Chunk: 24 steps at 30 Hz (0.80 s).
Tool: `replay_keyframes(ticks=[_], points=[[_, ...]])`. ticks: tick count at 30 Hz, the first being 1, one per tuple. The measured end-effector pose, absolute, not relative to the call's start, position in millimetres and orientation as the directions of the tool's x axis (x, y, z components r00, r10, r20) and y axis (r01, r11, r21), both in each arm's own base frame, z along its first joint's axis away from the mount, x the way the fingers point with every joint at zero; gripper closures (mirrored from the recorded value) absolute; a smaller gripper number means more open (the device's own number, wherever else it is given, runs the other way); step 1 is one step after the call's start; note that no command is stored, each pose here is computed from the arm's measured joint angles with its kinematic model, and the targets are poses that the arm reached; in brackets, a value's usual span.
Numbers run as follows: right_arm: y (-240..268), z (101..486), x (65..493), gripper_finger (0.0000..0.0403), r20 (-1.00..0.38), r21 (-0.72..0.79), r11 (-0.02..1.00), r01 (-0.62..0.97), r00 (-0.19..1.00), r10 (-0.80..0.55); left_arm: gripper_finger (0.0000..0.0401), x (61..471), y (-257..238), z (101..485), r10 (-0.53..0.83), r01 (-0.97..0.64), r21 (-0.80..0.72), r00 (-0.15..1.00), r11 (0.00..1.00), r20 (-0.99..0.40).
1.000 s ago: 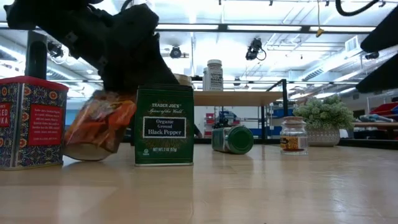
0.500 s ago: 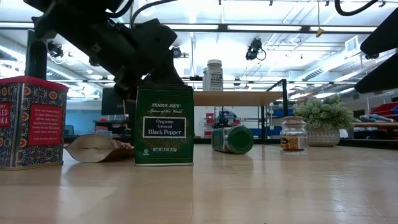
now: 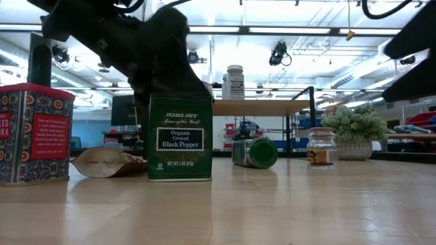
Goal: Shelf spices
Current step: Put the gold bottle seasoning on the shelf
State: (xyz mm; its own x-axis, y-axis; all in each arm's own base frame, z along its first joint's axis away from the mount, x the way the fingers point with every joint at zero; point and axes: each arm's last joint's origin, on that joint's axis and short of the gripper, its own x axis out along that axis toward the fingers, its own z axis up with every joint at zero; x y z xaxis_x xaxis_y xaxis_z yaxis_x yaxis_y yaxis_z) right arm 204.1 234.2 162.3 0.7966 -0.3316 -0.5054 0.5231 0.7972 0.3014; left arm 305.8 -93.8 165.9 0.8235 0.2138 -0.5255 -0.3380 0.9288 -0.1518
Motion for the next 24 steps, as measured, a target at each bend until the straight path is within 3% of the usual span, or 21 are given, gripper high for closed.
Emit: replay_keyframes(ticks=[14, 24], points=[[233.9, 169.1, 230.2, 0.0027, -0.518, 0.504, 0.697, 0.509, 0.825, -0.228, 0.0133, 331.3, -103.9, 207.3, 0.041, -0.057, -0.016, 0.863, 0.998, -0.503], [217.7, 167.9, 245.5, 0.0028, -0.553, 0.341, 0.803, 0.488, 0.795, -0.248, 0.0133, 342.5, -88.1, 217.8, -0.147, 0.147, -0.043, 0.841, 0.988, -0.521]])
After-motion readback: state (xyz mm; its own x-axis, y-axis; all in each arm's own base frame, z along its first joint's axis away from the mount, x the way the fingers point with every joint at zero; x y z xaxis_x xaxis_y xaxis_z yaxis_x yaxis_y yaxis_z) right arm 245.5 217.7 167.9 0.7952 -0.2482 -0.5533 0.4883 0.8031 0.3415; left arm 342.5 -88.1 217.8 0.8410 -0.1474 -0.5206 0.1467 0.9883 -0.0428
